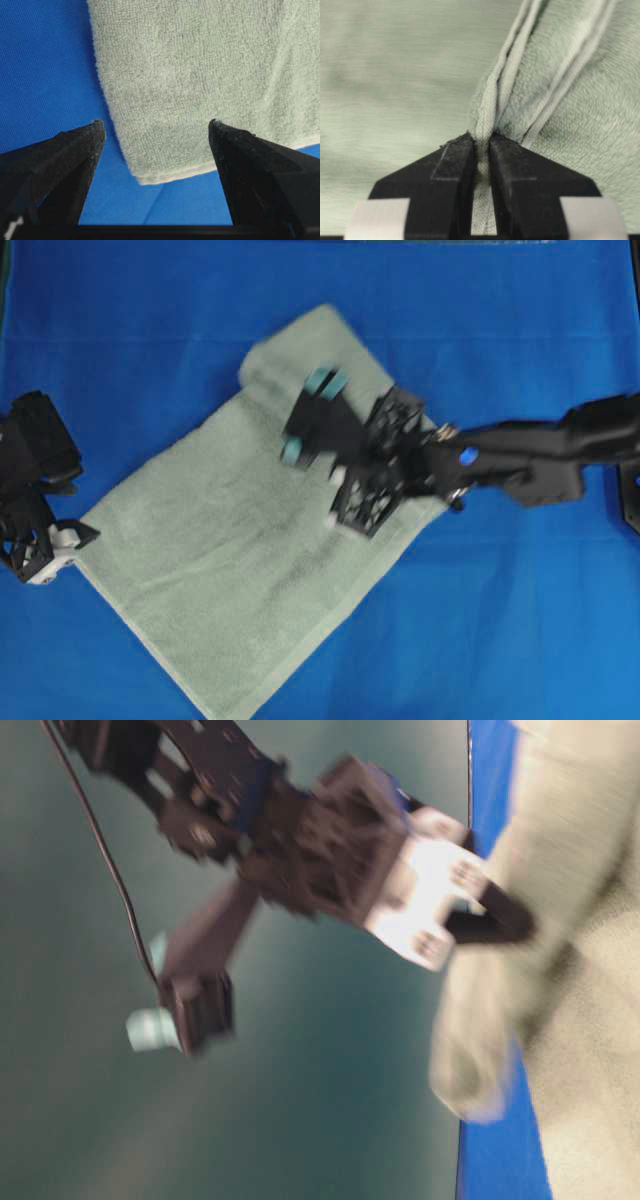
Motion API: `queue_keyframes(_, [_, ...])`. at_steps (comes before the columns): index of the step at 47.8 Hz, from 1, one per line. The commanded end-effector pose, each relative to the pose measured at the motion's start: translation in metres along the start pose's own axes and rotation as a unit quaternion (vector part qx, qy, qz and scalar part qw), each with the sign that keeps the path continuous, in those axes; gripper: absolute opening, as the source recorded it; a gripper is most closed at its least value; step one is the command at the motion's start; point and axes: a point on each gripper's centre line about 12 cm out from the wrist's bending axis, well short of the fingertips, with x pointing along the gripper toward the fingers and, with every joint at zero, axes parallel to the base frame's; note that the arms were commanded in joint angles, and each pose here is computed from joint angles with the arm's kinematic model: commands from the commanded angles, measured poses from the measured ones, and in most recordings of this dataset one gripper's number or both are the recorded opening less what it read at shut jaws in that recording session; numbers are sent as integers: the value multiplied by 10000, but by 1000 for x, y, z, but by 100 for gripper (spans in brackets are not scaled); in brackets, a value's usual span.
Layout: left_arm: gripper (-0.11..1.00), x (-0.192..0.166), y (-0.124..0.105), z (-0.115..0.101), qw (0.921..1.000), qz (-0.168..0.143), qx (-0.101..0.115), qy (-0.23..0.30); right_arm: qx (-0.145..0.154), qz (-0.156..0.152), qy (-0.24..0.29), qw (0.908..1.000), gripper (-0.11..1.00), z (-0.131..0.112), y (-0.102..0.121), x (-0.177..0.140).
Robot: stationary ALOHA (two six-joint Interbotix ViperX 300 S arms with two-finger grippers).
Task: Fold a bath towel.
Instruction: 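Fold the upper right end of the towel down toward the left with the right gripper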
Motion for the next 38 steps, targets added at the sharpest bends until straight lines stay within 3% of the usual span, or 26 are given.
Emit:
queue_keyframes(1, [80, -5, -6, 6, 9999, -104, -13, -91, -119, 204, -160, 9996, 12, 10, 27, -4])
queue_keyframes(8, [80, -5, -6, 7, 9999, -109, 15, -99, -25, 259, -118, 9996, 12, 11, 39, 6])
queue_keyframes(27, [80, -5, -10, 8, 9995, -242, 120, -157, 59, 224, -19, 9997, 12, 3, 36, 12])
queue_keyframes(31, [80, -5, -13, 9, 9989, -352, 242, -198, 64, 261, -48, 9996, 12, 3, 37, 12])
queue_keyframes(38, [80, -7, -20, 11, 9951, -626, 696, -325, 66, 343, -137, 9993, 12, 5, 38, 12])
